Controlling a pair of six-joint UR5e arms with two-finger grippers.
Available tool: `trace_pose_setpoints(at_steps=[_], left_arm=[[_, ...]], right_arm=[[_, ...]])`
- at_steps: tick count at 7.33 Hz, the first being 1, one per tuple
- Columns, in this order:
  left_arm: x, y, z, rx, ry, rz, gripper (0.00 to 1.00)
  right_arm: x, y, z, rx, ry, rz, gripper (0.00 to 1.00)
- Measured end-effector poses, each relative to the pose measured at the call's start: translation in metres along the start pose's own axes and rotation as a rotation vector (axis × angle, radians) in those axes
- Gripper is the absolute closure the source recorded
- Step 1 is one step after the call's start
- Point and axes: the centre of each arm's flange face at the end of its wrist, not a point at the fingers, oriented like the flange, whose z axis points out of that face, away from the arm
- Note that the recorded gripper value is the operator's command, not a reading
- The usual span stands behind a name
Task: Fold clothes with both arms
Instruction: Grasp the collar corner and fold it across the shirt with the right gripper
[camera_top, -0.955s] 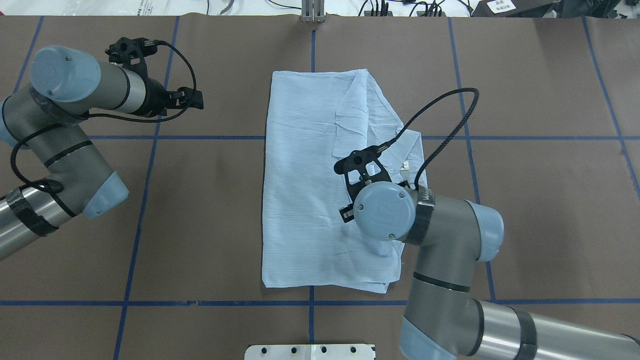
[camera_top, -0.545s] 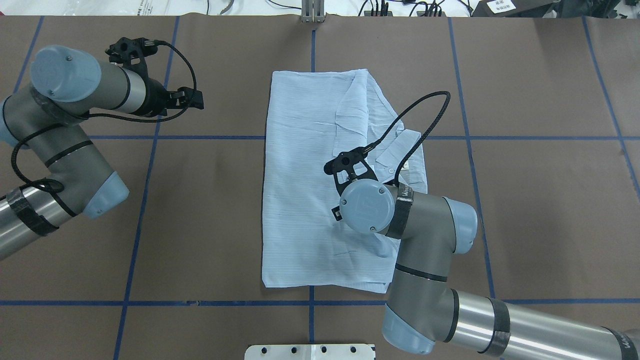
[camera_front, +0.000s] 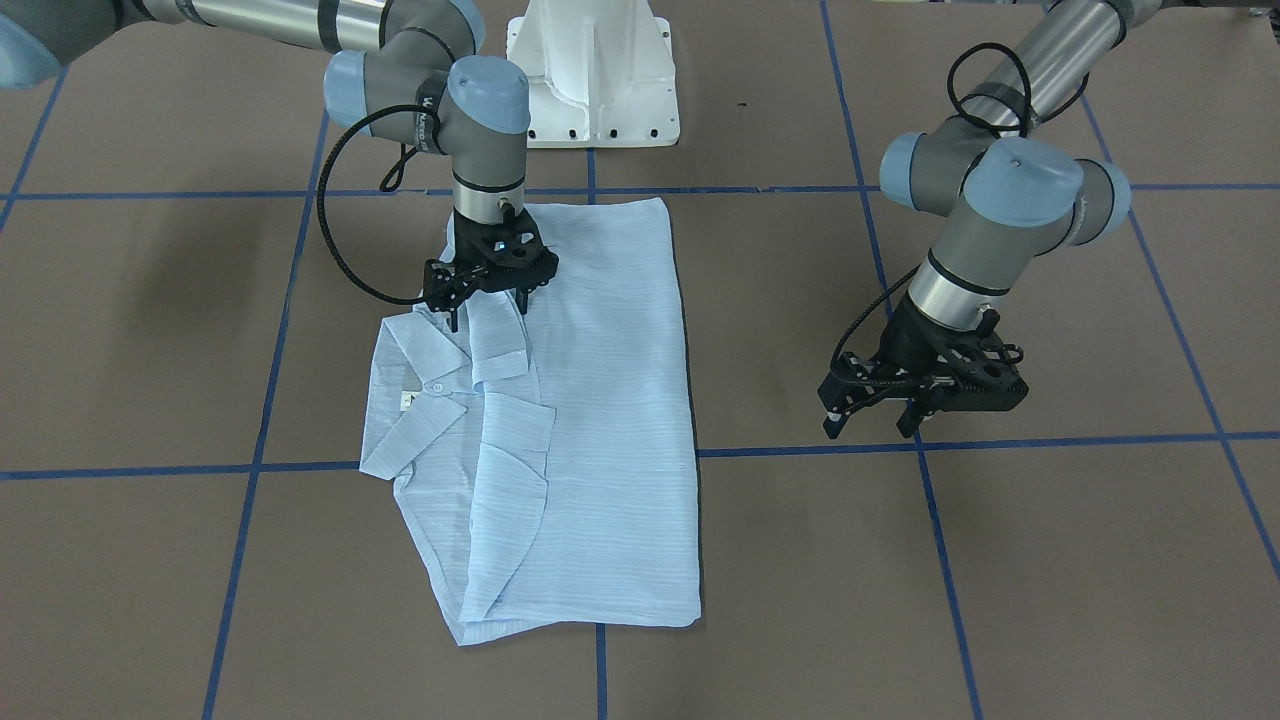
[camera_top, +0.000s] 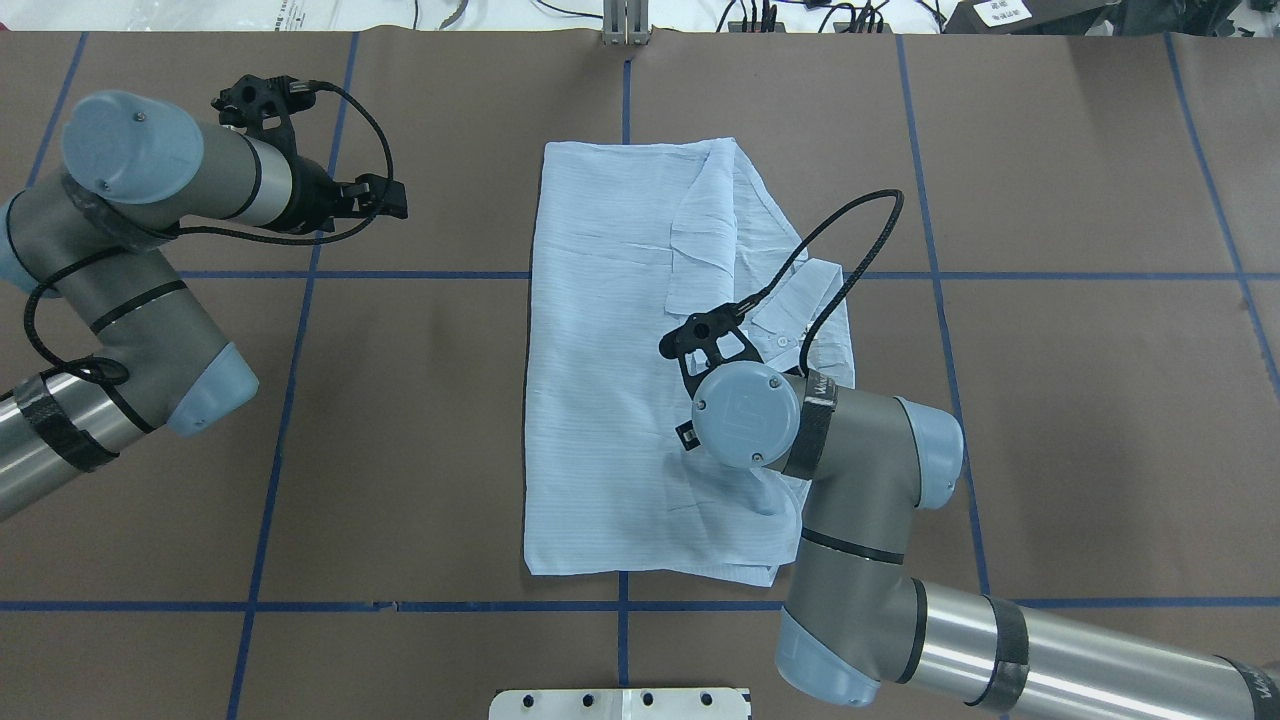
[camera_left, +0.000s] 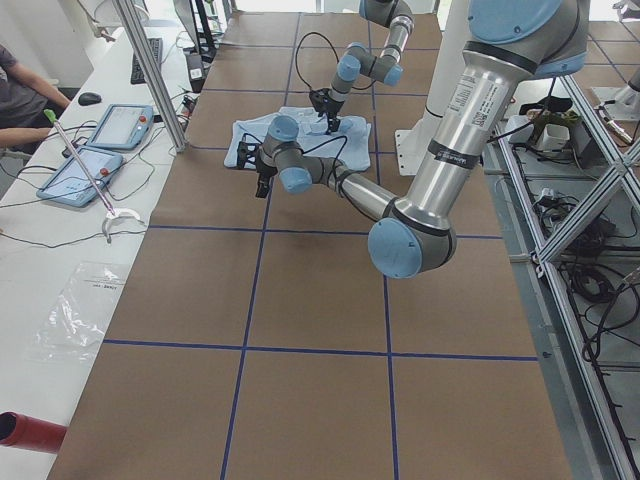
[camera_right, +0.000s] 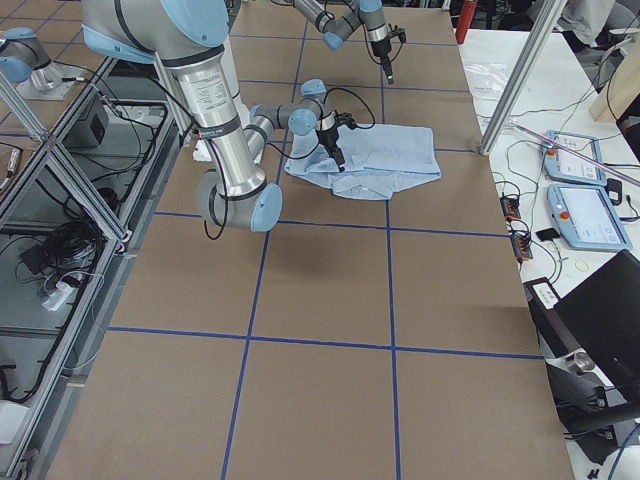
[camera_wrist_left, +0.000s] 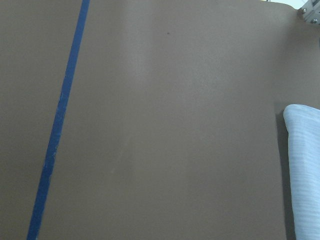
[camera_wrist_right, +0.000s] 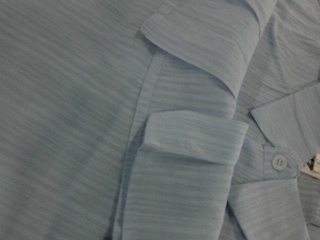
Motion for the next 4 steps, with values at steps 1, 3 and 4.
trace_pose_setpoints(at_steps=[1,3,4], left_arm=[[0.001,0.000,0.000,0.001,0.002,0.000,0.00],[0.004,-0.001,-0.001,0.002,0.006,0.000,0.00],[0.006,-0.002,-0.002,0.003,0.009,0.000,0.00]], right_arm=[[0.001,0.000,0.000,-0.004,-0.001,0.001,0.00],[0.011,-0.003,-0.001,-0.010,-0.006,-0.007,0.00],[0.020,-0.004,0.001,-0.018,-0.003,-0.013,0.00]])
